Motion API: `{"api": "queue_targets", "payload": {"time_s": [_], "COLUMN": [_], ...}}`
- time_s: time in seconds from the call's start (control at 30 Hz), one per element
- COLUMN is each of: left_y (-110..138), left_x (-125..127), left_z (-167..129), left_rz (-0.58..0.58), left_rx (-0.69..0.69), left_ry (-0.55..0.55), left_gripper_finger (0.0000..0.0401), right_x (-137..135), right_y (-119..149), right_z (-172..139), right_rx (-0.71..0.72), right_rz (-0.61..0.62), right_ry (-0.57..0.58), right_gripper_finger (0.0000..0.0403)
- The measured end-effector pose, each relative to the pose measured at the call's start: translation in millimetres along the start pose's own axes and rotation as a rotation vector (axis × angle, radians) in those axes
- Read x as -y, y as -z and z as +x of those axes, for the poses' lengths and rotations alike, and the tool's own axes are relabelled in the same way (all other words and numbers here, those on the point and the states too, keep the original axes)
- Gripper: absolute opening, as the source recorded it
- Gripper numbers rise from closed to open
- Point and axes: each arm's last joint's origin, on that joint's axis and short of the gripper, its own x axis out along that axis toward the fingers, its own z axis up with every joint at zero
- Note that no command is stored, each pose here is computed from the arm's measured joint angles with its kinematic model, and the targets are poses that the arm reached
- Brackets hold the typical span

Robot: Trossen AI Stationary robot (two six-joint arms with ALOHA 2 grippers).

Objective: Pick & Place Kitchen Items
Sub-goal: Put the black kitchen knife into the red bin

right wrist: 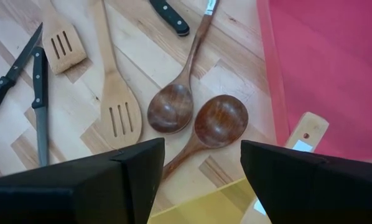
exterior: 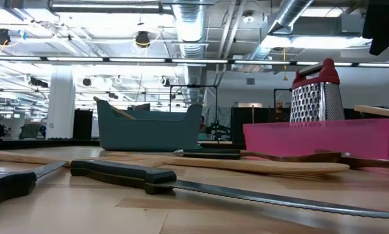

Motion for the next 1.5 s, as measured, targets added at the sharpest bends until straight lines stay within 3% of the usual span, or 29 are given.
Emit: {"api": "queue_targets", "payload": {"time_s": [0.4,0.7,0.97,1.1,1.33,1.5], "left_y": [-33.5,-31.0,-12.1,9.3,53.0,76.4], "left_x": [20.7,21.6,6.7,-7.6,-36.0,-47.1], "left_z": [-13.9,-11.1,8.6,25.4,48.9,57.5], "left_rz": [-0.043,-0.054,0.024,0.043,0.048,0.07], "left_rx": [0.197,0.186,0.173,0.125,0.041,-0.011], "left_ry": [0.394,0.416,0.234,0.071,-0.325,-0.446], "left_gripper_finger": [0.0067,0.0067,0.0067,0.0067,0.0067,0.0067], "right_x": [-1.7,-1.7,-1.9,-4.9,-25.6,-37.2], "right_y": [-0.2,-0.2,-2.9,-8.9,-33.1,-60.4], "right_z": [0.0,0.0,-0.1,1.4,9.8,17.5], "right_rx": [0.007,0.007,0.099,0.209,0.348,0.437], "right_rz": [0.001,0.001,0.003,-0.043,-0.185,-0.229], "right_ry": [-0.016,-0.015,-0.018,-0.03,-0.107,-0.142], "right_gripper_finger": [0.0221,0.0221,0.0221,0.0221,0.0221,0.0223]}}
